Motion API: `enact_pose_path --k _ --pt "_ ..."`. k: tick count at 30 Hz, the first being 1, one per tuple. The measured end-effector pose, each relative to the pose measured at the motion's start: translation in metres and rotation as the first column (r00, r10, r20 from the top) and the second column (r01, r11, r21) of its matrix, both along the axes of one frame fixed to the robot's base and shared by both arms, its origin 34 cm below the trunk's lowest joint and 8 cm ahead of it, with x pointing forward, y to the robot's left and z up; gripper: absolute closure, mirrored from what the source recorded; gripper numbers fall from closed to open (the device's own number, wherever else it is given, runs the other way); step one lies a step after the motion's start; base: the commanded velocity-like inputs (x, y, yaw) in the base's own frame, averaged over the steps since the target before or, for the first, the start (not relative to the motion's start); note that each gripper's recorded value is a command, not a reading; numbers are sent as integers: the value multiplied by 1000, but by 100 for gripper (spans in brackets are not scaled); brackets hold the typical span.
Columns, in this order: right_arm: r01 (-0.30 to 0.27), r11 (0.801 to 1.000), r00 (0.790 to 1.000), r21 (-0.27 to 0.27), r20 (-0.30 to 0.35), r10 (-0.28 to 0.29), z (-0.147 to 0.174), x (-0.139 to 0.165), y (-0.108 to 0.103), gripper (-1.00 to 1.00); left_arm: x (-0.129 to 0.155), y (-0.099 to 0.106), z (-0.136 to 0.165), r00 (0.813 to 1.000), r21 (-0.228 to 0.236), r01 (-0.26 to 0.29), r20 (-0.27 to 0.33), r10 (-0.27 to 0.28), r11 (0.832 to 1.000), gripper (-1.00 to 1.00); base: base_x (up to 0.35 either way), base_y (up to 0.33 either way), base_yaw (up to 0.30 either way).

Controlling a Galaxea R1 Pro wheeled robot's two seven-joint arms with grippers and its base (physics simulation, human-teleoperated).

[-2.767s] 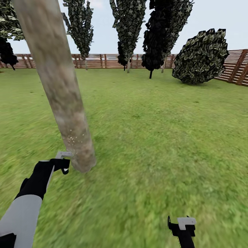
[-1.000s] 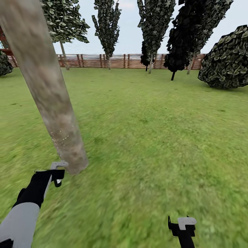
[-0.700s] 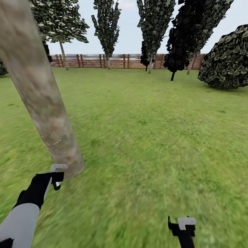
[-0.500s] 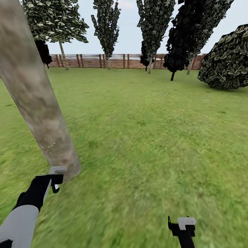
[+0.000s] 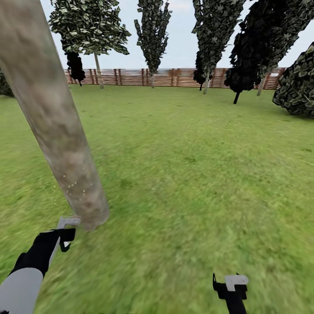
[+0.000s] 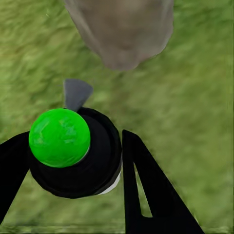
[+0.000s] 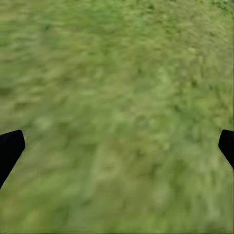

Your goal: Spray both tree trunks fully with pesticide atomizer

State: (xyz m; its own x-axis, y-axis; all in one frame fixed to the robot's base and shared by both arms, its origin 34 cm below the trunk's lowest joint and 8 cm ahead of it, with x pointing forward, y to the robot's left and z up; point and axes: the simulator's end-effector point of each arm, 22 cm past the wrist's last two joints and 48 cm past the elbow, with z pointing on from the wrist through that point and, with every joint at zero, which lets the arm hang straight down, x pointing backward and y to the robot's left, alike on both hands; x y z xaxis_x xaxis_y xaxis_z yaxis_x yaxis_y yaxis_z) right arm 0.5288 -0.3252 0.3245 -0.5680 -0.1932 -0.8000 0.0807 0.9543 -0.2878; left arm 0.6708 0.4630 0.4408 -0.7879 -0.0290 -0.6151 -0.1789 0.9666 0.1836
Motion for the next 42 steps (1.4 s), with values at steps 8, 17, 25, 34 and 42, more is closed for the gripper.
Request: enact_pose_path --k 8,17,25,34,42 --pt "0 1000 1000 1 0 0 0 0 1 -100 -11 18 -8 998 82 -57 4 57 995 100 0 0 31" --pt "-1 1000 1000 1 1 1 0 0 1 -100 -12 18 -8 998 84 -65 5 65 994 100 211 -52 0" --pt "0 1000 1000 3 -1 0 0 0 2 -100 -14 12 -12 998 81 -67 2 68 994 100 191 -189 219" --pt "-1 1000 1000 1 0 1 0 0 1 -100 -12 3 -14 998 70 -61 1 61 996 100 4 -274 212" --pt "2 1000 1000 -2 1 -2 0 0 -1 -100 -11 -5 -16 998 61 -56 0 57 997 100 47 -276 5"
